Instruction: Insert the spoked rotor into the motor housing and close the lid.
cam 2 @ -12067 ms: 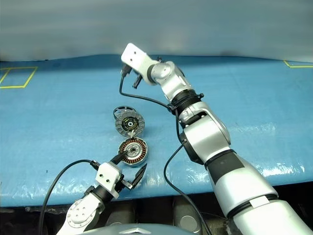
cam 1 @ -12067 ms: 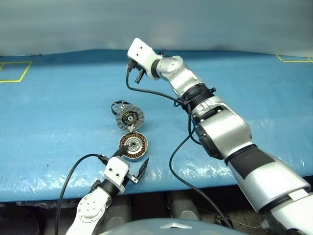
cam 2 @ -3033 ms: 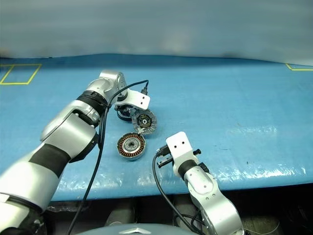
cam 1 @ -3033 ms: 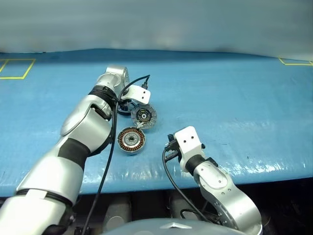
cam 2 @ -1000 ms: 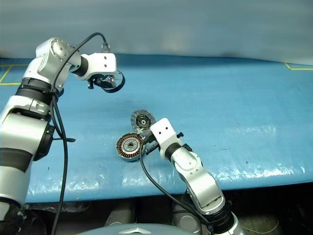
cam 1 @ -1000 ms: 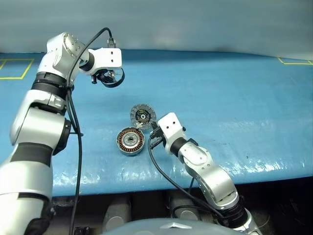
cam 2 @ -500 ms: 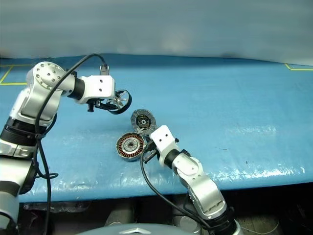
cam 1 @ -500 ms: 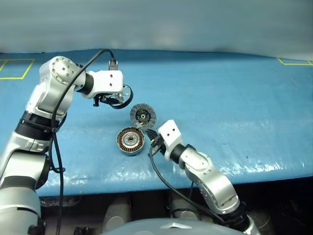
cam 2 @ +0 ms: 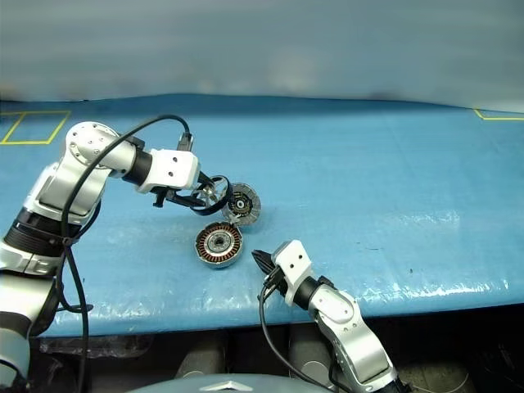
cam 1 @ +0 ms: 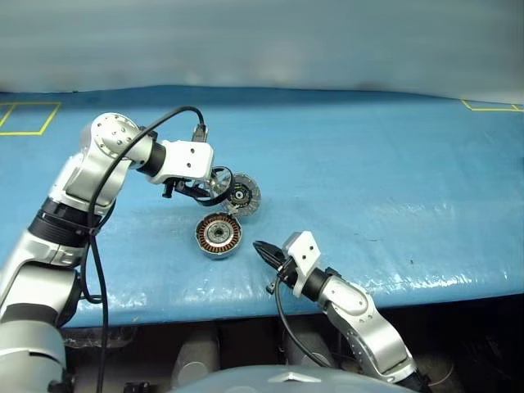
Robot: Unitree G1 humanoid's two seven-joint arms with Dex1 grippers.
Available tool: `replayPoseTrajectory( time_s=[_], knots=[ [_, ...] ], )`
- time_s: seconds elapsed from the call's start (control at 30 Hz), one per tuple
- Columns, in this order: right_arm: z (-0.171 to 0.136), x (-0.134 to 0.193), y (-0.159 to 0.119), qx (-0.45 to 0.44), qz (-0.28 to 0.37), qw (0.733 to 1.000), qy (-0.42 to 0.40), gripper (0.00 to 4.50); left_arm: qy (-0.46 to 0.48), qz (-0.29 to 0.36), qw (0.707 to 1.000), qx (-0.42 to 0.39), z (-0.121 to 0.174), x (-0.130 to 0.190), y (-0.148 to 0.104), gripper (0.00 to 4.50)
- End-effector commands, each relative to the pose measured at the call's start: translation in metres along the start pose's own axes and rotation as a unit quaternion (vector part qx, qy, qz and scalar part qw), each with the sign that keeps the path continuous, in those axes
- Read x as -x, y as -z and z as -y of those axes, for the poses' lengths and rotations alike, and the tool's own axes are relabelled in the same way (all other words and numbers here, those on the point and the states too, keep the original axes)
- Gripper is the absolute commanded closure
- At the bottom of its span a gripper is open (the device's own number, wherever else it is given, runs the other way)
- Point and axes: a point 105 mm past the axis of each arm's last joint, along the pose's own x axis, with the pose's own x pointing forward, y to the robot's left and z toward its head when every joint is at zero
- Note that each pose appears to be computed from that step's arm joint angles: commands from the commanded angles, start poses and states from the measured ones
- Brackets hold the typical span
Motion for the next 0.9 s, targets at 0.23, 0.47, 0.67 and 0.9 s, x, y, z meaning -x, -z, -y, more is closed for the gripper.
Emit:
replayPoseTrajectory(
  time_s=[0.23,0.47,0.67,0.9],
  knots=[
    [-0.005,-0.008,-0.008,-0.004,0.035,0.999,-0.016,4.50,0.036,0.039,0.998,-0.016,0.002,-0.001,-0.007,2.77],
    [-0.008,-0.013,-0.007,-0.005,0.038,0.999,-0.023,4.50,0.068,0.055,0.996,-0.018,0.015,-0.014,-0.004,2.77],
    [-0.007,-0.015,-0.007,-0.001,0.039,0.999,-0.023,4.50,0.091,0.050,0.994,-0.023,0.023,-0.018,0.003,2.77],
    [-0.006,-0.018,-0.005,0.001,0.036,0.999,-0.020,4.50,0.116,0.042,0.992,-0.033,0.036,-0.025,0.012,2.77]
  ],
)
